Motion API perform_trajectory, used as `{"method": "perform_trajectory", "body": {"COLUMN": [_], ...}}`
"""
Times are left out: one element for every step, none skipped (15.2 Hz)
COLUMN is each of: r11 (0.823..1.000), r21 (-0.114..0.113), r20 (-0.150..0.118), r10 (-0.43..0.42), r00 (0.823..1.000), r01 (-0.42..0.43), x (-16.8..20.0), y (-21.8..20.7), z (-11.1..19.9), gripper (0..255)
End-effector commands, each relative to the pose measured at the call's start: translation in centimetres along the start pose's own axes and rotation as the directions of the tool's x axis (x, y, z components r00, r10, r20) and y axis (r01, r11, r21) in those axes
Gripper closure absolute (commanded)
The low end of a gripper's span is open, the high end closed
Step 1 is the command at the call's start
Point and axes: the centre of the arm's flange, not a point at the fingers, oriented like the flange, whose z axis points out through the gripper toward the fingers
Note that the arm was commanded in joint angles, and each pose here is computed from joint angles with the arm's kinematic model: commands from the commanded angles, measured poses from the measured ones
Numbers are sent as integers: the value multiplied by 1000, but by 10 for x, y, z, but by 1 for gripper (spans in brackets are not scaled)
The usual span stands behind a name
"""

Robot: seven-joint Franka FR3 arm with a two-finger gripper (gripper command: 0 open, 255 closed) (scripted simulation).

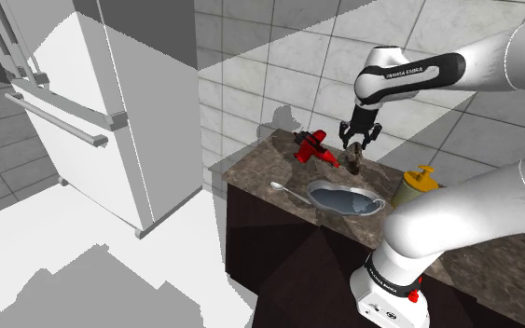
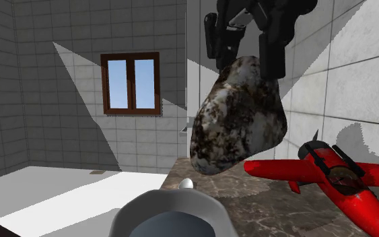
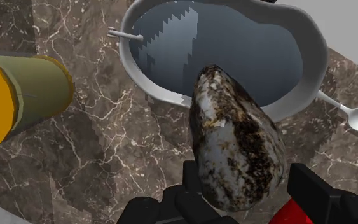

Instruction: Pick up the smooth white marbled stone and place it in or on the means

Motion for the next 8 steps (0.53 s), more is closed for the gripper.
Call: {"method": "perform_trajectory", "body": {"r11": [1000, 1000, 1000, 1000, 1000, 1000, 1000, 1000], "r21": [-1, -1, -1, -1, -1, -1, -1, -1], "r20": [-1, -1, -1, -1, -1, -1, -1, -1], "r10": [0, 0, 0, 0, 0, 0, 0, 0], "r00": [1000, 1000, 1000, 1000, 1000, 1000, 1000, 1000], "r01": [0, 0, 0, 0, 0, 0, 0, 0], "x": [-26, -39, -52, -58, -59, -59, -59, -59], "y": [3, 4, 5, 6, 5, 5, 5, 4], "z": [-5, -7, -9, -10, -5, 0, 6, 11], "gripper": [255, 255, 255, 255, 255, 255, 255, 255]}}
